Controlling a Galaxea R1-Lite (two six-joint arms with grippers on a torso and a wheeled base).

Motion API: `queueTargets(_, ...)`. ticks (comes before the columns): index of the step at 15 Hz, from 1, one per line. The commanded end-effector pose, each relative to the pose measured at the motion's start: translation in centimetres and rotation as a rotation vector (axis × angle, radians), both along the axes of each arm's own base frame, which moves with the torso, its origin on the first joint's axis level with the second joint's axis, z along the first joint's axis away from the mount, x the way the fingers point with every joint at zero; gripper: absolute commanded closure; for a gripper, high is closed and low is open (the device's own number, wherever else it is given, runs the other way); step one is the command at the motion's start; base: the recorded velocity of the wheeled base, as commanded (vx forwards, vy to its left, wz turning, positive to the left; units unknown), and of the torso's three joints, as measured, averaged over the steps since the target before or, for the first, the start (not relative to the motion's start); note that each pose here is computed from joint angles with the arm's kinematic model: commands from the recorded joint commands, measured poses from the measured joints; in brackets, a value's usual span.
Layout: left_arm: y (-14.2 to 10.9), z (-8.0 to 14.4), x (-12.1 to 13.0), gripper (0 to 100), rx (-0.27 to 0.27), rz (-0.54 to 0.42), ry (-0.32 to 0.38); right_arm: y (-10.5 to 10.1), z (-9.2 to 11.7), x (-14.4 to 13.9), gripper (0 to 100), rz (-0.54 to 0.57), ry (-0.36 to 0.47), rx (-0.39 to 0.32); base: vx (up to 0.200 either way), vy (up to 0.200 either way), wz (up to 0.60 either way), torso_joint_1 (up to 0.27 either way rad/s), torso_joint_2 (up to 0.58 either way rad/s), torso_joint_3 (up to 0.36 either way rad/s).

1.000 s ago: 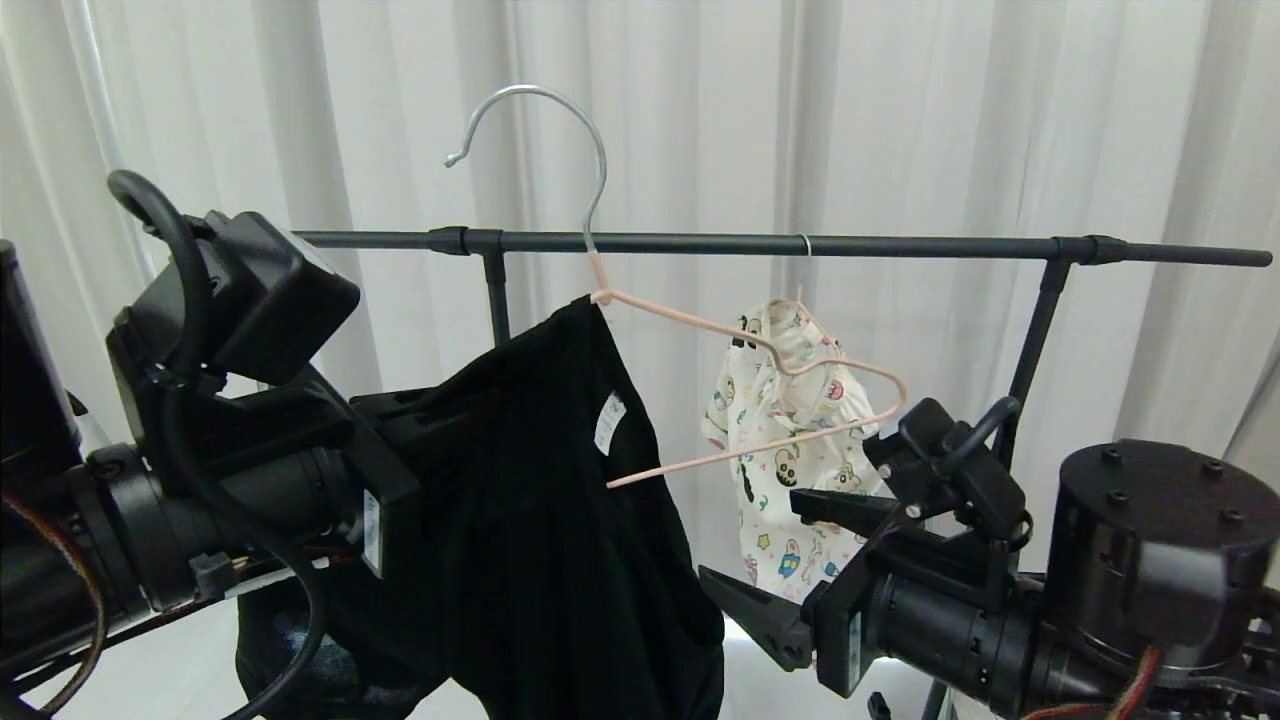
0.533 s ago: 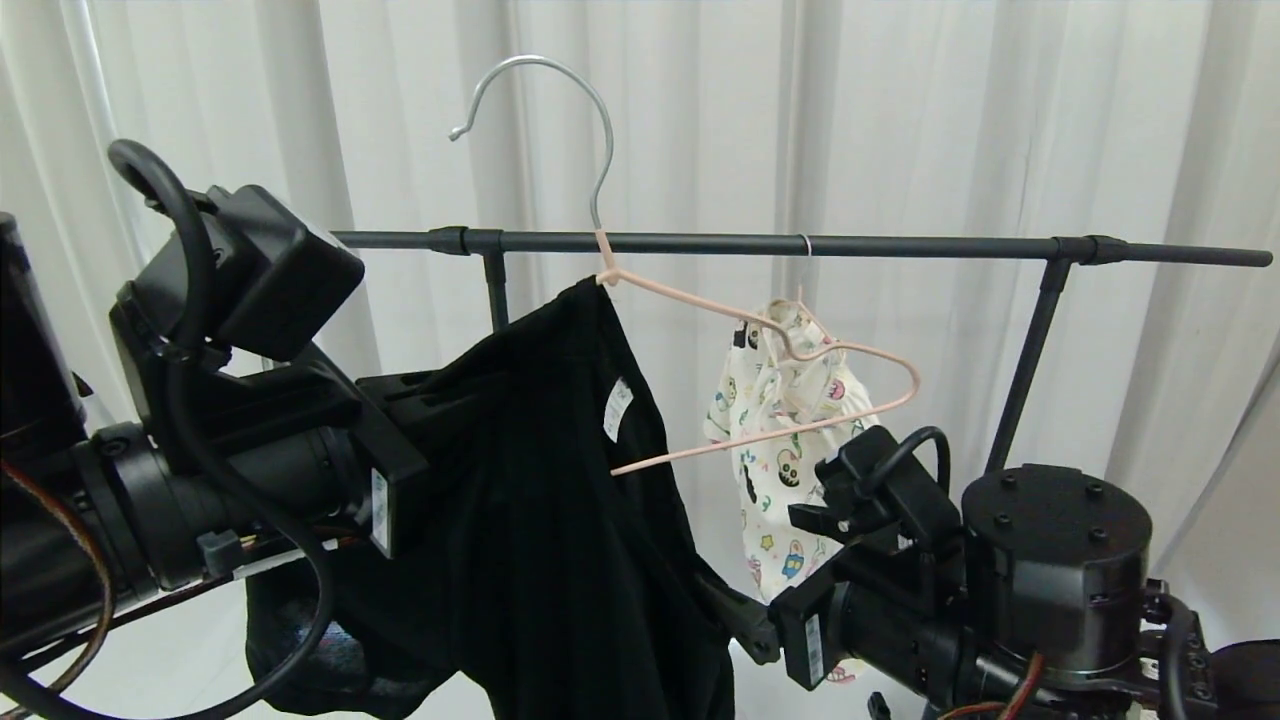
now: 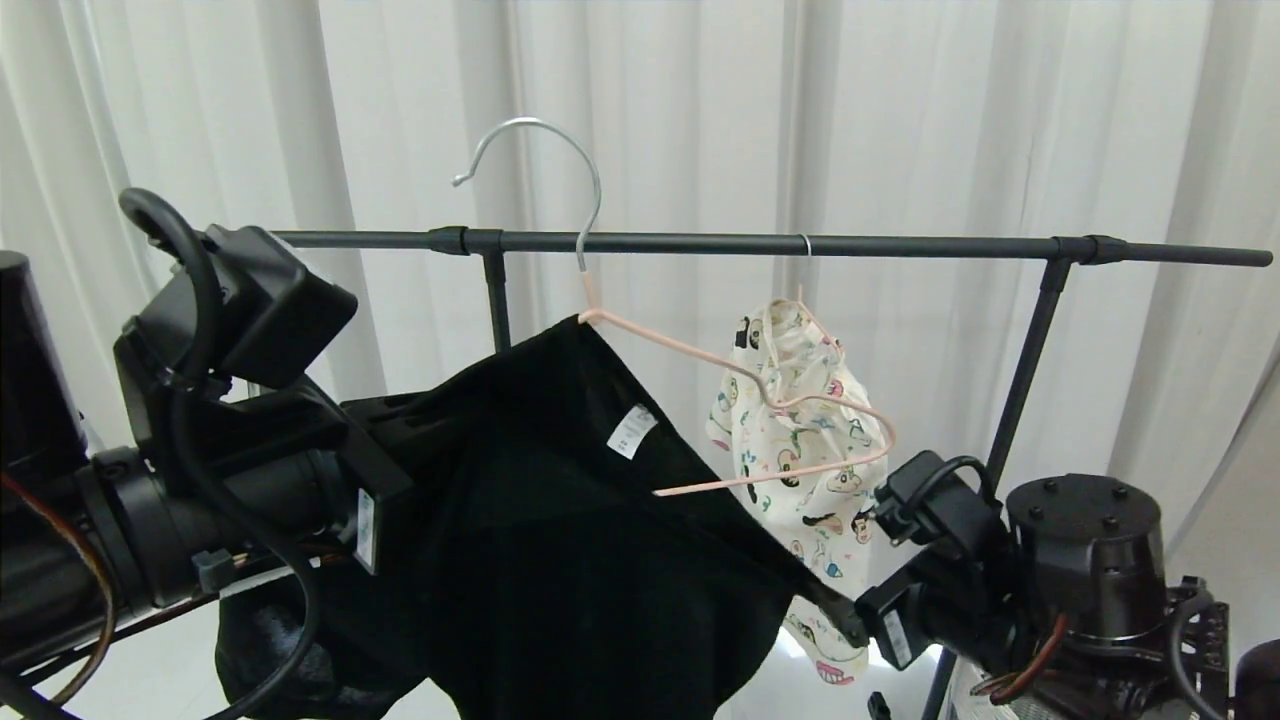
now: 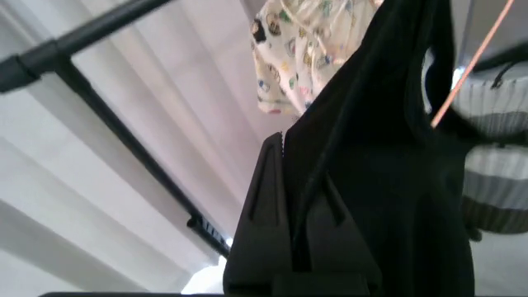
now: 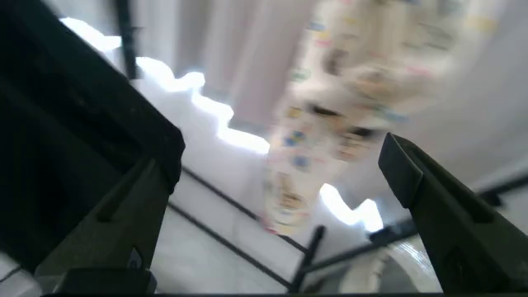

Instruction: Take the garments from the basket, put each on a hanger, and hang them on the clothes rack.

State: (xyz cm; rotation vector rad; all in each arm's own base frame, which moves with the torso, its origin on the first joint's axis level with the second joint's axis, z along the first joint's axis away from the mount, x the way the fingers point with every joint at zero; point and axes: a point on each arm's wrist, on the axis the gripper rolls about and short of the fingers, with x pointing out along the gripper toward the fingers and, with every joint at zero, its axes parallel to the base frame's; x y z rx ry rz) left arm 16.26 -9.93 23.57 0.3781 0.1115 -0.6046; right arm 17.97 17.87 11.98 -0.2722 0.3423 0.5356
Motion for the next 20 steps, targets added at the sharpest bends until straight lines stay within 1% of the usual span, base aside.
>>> queueTargets(1, 1.1, -1.3, -0.5, 100, 0.02, 0.037, 0.029, -2.9, 1.1, 1.1, 0, -0.109, -0.041, 0.013, 0.0, 0.0, 0.0, 0.0, 0.0, 0.0)
queueTargets(3, 1.8, -3.0, -1.3, 100, 0.048, 0.049, 0.071, -4.8, 2.3, 1.7, 0, -0.184, -0.079, 0.039, 0.0, 0.0, 0.0, 0.0, 0.0, 0.0)
queueTargets(6, 1.9, -4.3, -1.5, 100, 0.072, 0.046, 0.11, -5.5, 3.2, 1.6, 0, -0.202, -0.11, 0.066, 0.0, 0.0, 0.0, 0.0, 0.0, 0.0)
queueTargets(7, 1.9, -4.6, -1.6, 100, 0.091, 0.042, 0.111, -5.5, 3.6, 1.4, 0, -0.189, -0.119, 0.079, 0.0, 0.0, 0.0, 0.0, 0.0, 0.0)
queueTargets(9, 2.0, -6.1, -1.7, 100, 0.214, 0.015, 0.111, -5.7, 4.7, 0.8, 0, -0.089, -0.148, 0.118, 0.0, 0.0, 0.0, 0.0, 0.0, 0.0)
queueTargets(10, 1.9, -6.6, -1.4, 100, 0.246, 0.025, 0.124, -5.8, 5.1, 0.4, 0, -0.049, -0.158, 0.128, 0.0, 0.0, 0.0, 0.0, 0.0, 0.0)
queueTargets(11, 1.7, -7.1, -0.8, 100, 0.277, 0.062, 0.142, -5.9, 5.5, 0.1, 0, 0.003, -0.169, 0.142, 0.0, 0.0, 0.0, 0.0, 0.0, 0.0)
queueTargets(12, 1.5, -7.0, -0.5, 100, 0.281, 0.078, 0.146, -6.0, 5.7, -0.1, 0, 0.033, -0.172, 0.147, 0.0, 0.0, 0.0, 0.0, 0.0, 0.0)
queueTargets(14, 1.5, -6.4, 0.0, 100, 0.26, 0.096, 0.135, -6.1, 5.7, -0.3, 0, 0.06, -0.156, 0.142, 0.0, 0.0, 0.0, 0.0, 0.0, 0.0)
queueTargets(15, 1.8, -6.1, 0.3, 100, 0.227, 0.13, 0.14, -6.1, 5.6, -0.5, 0, 0.084, -0.139, 0.138, 0.0, 0.0, 0.0, 0.0, 0.0, 0.0)
queueTargets(16, 1.9, -6.0, 0.3, 100, 0.216, 0.138, 0.142, -6.1, 5.6, -0.6, 0, 0.093, -0.132, 0.136, 0.0, 0.0, 0.0, 0.0, 0.0, 0.0)
queueTargets(17, 2.0, -5.7, 0.3, 100, 0.175, 0.168, 0.15, -6.1, 5.5, -0.6, 0, 0.116, -0.135, 0.12, 0.0, 0.0, 0.0, 0.0, 0.0, 0.0)
queueTargets(18, 2.1, -5.6, 0.1, 100, 0.153, 0.175, 0.155, -6.1, 5.4, -0.6, 0, 0.121, -0.137, 0.111, 0.0, 0.0, 0.0, 0.0, 0.0, 0.0)
queueTargets(20, 2.1, -5.5, 0.0, 100, 0.14, 0.179, 0.153, -6.1, 5.4, -0.6, 0, 0.124, -0.141, 0.102, 0.0, 0.0, 0.0, 0.0, 0.0, 0.0)
